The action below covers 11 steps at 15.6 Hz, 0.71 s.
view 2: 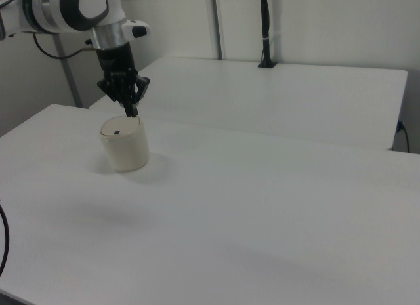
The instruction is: Close the trash bin
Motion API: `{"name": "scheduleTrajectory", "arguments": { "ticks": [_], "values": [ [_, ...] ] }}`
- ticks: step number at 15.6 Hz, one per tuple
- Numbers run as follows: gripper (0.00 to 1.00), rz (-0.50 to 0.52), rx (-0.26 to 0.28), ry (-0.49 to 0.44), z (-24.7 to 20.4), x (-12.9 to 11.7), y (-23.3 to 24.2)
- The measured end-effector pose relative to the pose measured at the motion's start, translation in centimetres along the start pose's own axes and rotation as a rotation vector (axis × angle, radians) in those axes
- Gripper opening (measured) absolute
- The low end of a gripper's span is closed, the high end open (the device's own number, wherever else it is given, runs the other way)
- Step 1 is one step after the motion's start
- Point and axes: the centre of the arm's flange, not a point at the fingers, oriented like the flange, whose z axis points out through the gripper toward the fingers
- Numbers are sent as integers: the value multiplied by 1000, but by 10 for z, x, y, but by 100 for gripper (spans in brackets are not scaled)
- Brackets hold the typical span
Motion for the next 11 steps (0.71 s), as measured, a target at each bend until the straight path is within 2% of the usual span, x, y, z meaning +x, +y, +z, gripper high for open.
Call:
{"name": "scheduleTrajectory", "arguments": {
  "ticks": [1, 2, 4, 11],
  "values": [
    [17, 27, 0, 4, -5, -7, 8],
    [17, 46, 0, 5, -9, -14, 15],
    [29, 64, 3, -10, -11, -25, 23],
    [98, 90, 4, -19, -9, -31, 32]
  ]
}}
